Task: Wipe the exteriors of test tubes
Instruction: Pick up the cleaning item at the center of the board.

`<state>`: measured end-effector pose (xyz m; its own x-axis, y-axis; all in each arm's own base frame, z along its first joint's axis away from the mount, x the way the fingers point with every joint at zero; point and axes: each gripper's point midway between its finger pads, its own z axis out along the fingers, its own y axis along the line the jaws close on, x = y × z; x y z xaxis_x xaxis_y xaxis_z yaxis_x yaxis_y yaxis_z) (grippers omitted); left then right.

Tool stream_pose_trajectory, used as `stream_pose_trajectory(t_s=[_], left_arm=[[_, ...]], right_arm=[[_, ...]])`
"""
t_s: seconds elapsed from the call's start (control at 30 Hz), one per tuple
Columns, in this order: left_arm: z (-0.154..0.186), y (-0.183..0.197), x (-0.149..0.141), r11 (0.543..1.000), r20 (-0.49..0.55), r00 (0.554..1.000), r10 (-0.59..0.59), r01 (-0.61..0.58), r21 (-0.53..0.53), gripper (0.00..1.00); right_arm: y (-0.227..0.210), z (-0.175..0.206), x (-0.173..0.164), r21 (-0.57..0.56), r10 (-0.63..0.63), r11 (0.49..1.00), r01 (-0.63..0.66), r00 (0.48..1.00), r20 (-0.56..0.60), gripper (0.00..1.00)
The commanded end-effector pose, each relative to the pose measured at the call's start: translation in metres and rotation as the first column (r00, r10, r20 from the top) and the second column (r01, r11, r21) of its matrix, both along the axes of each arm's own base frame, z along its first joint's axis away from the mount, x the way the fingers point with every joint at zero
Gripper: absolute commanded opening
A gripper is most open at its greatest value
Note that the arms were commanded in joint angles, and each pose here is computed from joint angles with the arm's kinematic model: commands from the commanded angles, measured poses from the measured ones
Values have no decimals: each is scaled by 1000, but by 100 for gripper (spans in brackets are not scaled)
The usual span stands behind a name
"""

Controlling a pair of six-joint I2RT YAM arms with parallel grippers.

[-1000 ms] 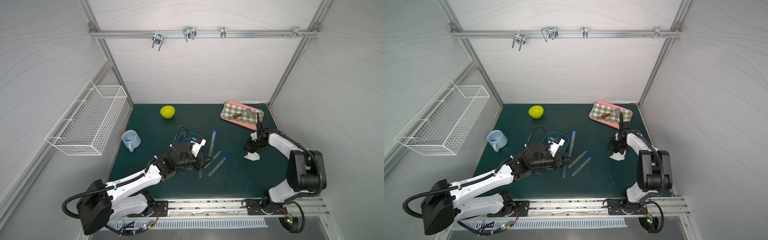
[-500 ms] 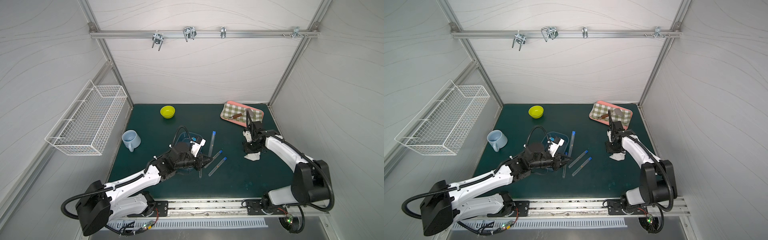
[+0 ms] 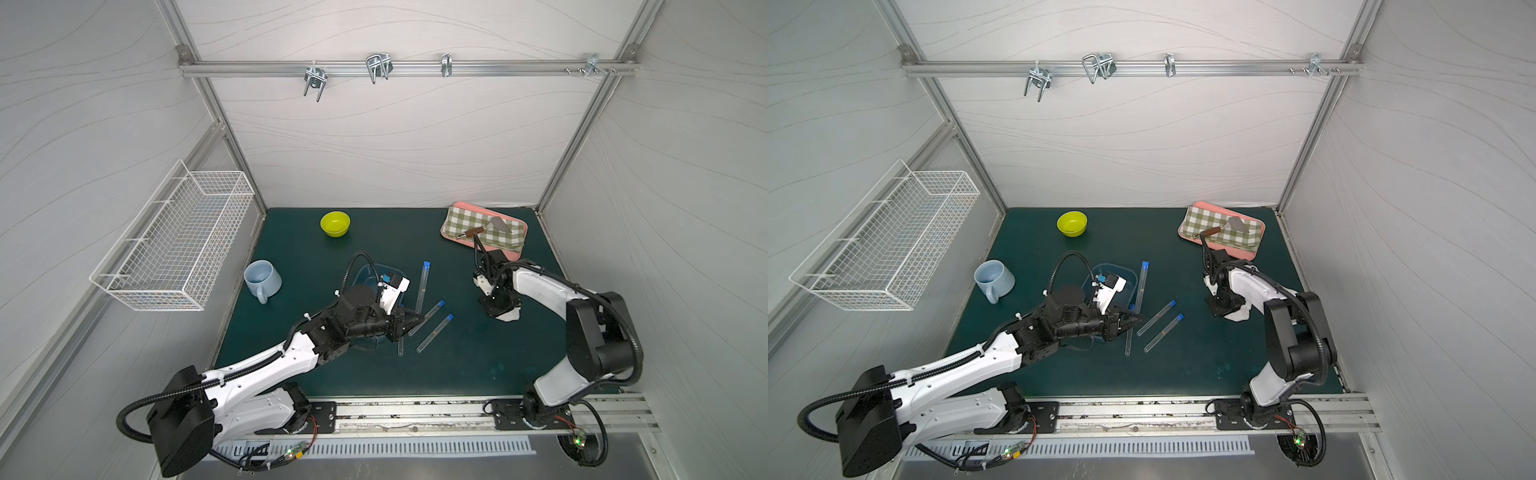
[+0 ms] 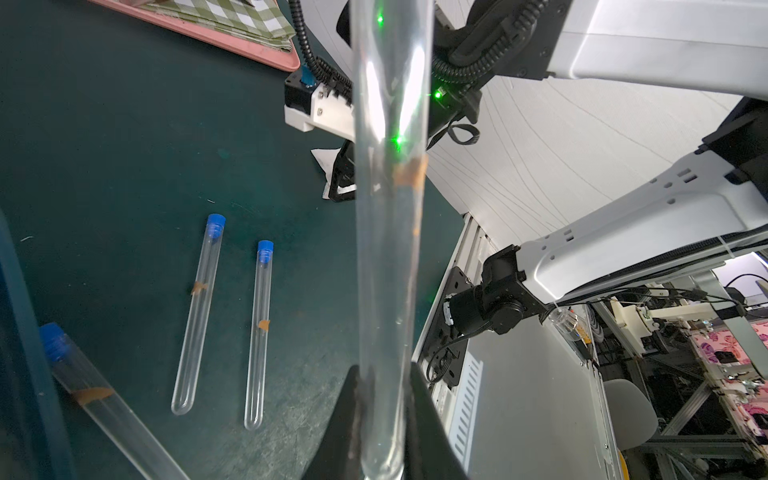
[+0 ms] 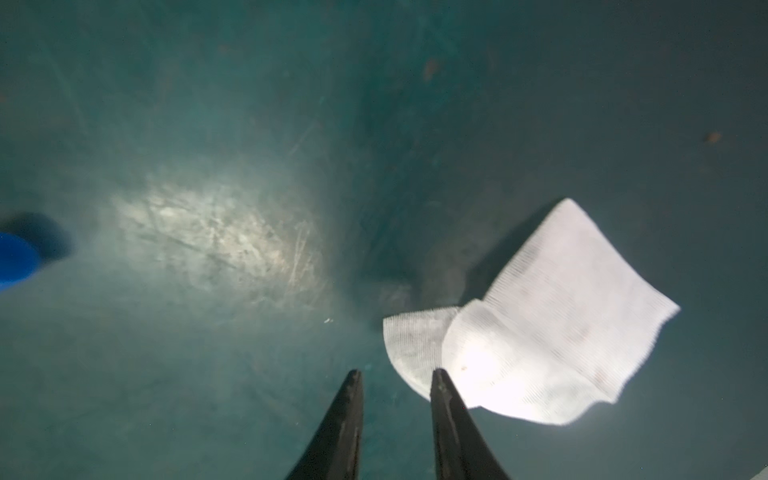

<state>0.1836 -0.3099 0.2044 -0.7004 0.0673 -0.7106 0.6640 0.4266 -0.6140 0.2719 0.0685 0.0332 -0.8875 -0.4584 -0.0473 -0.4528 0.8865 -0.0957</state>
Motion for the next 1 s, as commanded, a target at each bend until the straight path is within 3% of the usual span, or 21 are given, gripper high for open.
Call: stream_pose_trajectory(t_s=[0.0, 0.47, 0.57, 0.83, 0.97], left_arm=[[10, 1, -1, 1000, 38, 999, -3, 4, -20, 8], [9, 1, -1, 1000, 40, 999, -5, 6, -25, 8], [10, 2, -2, 1000, 40, 999, -6, 7, -27, 8], [10, 4, -3, 1000, 45, 999, -1, 2, -30, 8], [10, 4, -3, 999, 43, 999, 3, -2, -32, 8]], right_arm=[[-7, -9, -12, -58, 50, 997, -53, 997, -60, 31], [-27, -13, -7, -197, 58, 978, -66, 997, -44, 37], [-28, -20, -10, -200, 58, 977, -71, 996, -68, 32], [-31, -29, -12, -206, 36, 977, -55, 995, -94, 2], [-21, -13, -4, -143, -3, 990, -5, 998, -58, 0]])
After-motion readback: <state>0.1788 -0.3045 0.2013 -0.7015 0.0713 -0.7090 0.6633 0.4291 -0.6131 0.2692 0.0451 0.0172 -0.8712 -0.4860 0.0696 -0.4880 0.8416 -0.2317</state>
